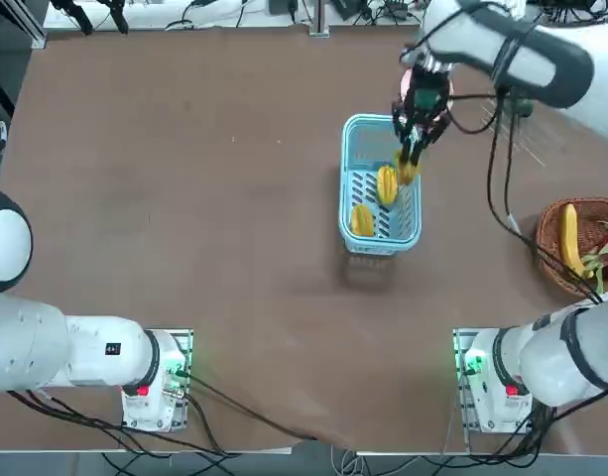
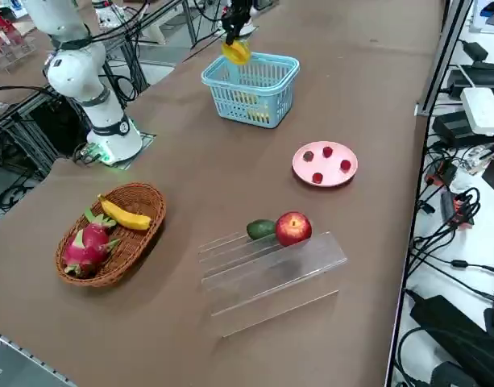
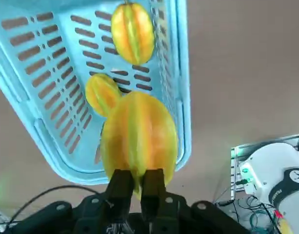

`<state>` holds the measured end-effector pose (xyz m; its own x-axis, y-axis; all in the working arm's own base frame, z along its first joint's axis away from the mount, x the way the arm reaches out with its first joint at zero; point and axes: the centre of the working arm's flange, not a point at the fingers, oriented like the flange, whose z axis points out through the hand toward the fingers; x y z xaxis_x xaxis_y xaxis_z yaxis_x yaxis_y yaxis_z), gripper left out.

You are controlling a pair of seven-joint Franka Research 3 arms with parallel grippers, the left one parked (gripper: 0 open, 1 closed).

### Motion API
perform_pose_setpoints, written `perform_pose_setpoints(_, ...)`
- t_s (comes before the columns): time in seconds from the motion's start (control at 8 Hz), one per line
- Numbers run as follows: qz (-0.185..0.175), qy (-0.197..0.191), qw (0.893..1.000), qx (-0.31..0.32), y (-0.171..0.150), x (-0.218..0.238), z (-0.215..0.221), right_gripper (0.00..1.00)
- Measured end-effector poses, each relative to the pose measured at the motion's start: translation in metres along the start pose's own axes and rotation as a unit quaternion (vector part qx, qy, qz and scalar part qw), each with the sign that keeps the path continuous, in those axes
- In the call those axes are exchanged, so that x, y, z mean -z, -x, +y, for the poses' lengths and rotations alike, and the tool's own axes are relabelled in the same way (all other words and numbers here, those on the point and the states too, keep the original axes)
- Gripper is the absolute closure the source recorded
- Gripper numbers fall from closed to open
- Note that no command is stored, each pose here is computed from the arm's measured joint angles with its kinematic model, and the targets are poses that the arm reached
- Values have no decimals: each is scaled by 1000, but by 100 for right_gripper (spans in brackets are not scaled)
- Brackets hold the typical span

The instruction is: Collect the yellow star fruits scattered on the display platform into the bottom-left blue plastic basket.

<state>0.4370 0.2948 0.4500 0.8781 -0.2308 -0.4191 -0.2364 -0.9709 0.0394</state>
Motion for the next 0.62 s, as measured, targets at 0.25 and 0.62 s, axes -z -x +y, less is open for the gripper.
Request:
perform_pose_setpoints(0.25, 2, 3, 1000, -1, -7, -32, -6, 85)
perform_pose_setpoints(0.62, 1, 4, 1000, -4, -12, -40, -7, 67)
